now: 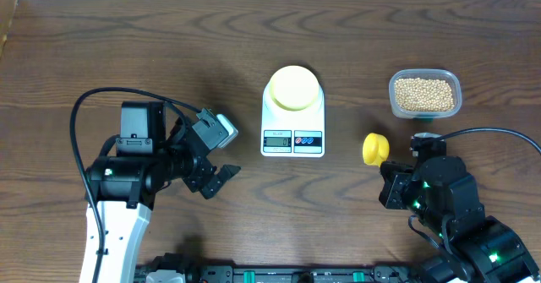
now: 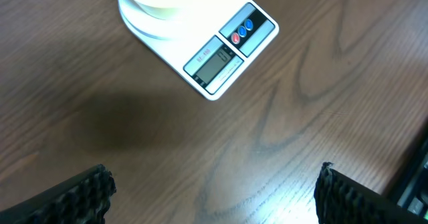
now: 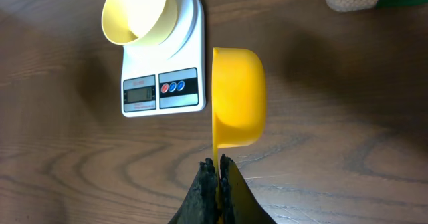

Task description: Scoop item into bowl and weigh 50g on scale

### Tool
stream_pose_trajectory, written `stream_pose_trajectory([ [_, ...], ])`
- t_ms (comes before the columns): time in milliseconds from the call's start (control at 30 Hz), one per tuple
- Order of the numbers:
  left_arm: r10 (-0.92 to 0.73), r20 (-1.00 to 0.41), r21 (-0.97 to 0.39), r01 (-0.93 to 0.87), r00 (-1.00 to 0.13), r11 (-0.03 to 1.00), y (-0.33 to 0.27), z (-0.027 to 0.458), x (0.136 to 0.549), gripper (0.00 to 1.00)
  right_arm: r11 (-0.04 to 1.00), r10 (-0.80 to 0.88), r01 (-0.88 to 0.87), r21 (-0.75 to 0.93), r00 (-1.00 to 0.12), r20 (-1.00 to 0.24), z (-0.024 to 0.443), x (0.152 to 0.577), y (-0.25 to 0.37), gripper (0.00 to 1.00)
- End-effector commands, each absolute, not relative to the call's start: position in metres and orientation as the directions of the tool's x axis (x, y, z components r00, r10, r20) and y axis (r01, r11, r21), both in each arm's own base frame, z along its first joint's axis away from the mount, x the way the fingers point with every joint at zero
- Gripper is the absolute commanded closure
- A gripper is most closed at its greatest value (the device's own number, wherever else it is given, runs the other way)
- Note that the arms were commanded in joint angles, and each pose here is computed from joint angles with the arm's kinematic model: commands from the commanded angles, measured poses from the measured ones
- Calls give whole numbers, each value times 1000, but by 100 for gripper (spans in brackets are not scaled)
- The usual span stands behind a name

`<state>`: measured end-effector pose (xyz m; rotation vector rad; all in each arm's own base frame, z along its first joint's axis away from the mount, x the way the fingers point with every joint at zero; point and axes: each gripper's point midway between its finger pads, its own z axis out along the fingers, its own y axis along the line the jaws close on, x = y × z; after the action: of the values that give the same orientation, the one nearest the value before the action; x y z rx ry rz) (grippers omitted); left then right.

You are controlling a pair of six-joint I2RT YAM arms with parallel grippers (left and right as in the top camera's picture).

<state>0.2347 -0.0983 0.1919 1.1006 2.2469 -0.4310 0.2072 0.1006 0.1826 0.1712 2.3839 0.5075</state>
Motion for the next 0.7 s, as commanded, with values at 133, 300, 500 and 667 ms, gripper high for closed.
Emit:
stream_pose_trajectory([
  [133,635,-638,32,809,-435,587,-94,198,241,2,920,251,-7,391,-756,-605,180,208,98,99],
  [300,635,-633,22,809,-443,587,-94,196,238,2,921,251,-7,390,-756,-605,180,208,98,99],
  [500,635,-622,5,809,-458,588,-94,194,234,2,922,249,-5,388,-759,-602,179,207,97,99],
  [667,602,-629,-28,788,-492,616,-95,195,235,2,922,249,-5,388,-759,-602,179,207,97,99],
])
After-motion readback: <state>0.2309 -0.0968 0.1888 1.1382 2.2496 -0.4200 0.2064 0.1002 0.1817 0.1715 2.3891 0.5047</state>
